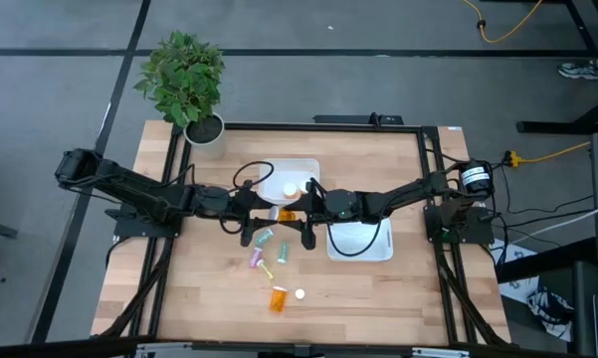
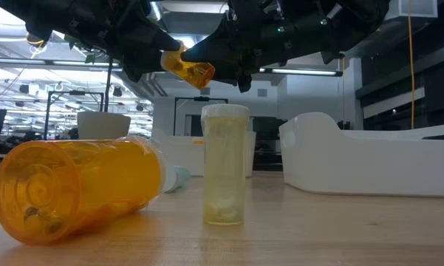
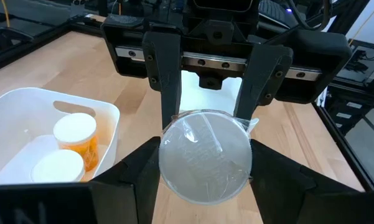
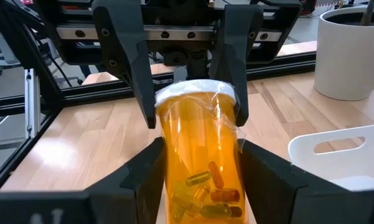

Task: Pick and place medicine bottles into bin by pill shape (circle, oval)
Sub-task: Put the large orange pill bottle into the top white bin

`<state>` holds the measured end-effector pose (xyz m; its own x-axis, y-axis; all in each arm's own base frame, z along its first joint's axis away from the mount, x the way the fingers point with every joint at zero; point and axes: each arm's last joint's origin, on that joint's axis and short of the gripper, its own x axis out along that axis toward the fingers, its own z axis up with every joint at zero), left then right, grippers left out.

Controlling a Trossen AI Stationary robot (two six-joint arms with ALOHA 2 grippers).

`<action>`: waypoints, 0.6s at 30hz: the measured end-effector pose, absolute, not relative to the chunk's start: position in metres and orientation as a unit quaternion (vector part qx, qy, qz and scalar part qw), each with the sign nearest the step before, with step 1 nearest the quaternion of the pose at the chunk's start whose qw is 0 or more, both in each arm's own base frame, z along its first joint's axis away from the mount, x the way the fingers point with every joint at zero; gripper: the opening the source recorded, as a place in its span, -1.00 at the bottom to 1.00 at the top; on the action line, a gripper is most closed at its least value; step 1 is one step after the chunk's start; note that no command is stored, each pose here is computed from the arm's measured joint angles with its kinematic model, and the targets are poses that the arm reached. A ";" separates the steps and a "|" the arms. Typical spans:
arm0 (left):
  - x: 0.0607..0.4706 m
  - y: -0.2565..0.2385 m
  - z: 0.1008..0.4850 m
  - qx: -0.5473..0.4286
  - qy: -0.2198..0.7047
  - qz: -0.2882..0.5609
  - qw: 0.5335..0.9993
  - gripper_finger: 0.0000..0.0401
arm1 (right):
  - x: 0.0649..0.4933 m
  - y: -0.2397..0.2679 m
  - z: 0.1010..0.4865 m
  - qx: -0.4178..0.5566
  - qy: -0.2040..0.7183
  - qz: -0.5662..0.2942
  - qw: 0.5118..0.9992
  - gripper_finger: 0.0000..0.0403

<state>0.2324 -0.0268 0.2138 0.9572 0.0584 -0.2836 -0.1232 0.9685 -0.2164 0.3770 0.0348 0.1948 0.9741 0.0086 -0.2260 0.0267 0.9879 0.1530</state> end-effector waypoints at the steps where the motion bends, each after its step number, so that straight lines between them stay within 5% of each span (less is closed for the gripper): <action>1: 0.232 -0.027 0.214 -0.117 0.139 0.046 0.982 -0.04 | 0.377 0.035 0.195 0.077 0.114 -0.004 0.991 -0.03; 18: 0.232 -0.027 0.214 -0.117 0.137 0.045 0.983 -0.04 | 0.377 0.034 0.193 0.102 0.121 -0.029 0.987 0.38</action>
